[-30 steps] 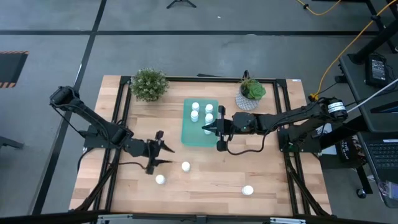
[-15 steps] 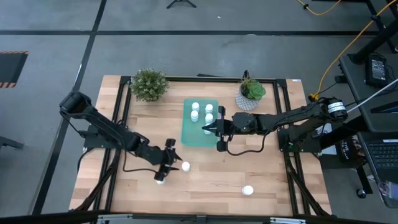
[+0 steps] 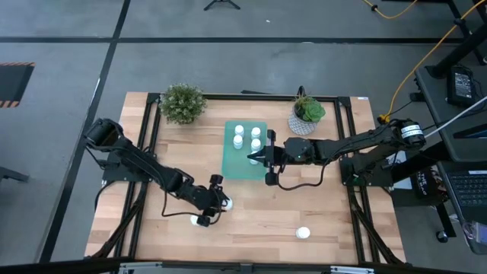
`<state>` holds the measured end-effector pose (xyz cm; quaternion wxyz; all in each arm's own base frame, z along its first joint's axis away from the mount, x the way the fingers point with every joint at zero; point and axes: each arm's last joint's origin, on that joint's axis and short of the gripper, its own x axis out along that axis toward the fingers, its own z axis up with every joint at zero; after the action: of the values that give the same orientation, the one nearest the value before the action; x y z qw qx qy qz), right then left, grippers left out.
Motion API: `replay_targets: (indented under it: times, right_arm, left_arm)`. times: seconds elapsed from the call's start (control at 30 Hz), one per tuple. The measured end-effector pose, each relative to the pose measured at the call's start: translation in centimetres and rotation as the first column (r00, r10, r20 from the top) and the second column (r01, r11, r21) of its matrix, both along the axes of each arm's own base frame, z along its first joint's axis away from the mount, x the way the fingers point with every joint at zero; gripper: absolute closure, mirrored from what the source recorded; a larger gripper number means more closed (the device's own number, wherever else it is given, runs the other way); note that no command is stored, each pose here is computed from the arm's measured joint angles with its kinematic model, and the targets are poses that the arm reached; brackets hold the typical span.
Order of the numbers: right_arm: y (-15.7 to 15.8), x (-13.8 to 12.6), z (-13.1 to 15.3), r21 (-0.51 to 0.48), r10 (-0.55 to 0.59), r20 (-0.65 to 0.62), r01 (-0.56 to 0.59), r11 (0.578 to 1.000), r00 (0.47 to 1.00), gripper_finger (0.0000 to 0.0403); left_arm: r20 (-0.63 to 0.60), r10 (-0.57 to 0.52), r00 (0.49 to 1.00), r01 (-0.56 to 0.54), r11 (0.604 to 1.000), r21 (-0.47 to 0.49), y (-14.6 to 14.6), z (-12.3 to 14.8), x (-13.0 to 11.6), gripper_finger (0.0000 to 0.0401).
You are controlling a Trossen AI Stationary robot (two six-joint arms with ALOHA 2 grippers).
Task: Pick and place pill bottles into a basket
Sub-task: Put the white pill bottle into the green bin
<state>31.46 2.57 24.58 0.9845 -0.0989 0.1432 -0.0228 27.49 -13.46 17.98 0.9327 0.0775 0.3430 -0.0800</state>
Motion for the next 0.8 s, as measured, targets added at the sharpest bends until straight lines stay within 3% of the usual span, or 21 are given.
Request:
replay_targets:
  times: [0.17,0.57,0.8]
  right_arm:
    - [0.00,0.00,0.01,0.000,0.000,0.000,0.000,1.000,1.000,0.0392]
    - [0.00,0.00,0.01,-0.001,0.001,0.001,-0.001,1.000,1.000,0.0392]
    - [0.00,-0.01,0.01,-0.001,0.001,0.000,-0.001,1.000,1.000,0.0392]
  left_arm:
    - [0.017,0.051,0.999,-0.052,0.998,0.047,0.13,-0.12,0.04,0.0209]
    - [0.017,0.007,1.000,-0.009,0.997,0.071,0.08,-0.03,0.00,0.0207]
    - [0.017,0.003,1.000,-0.004,0.998,0.059,-0.03,-0.01,-0.02,0.0176]
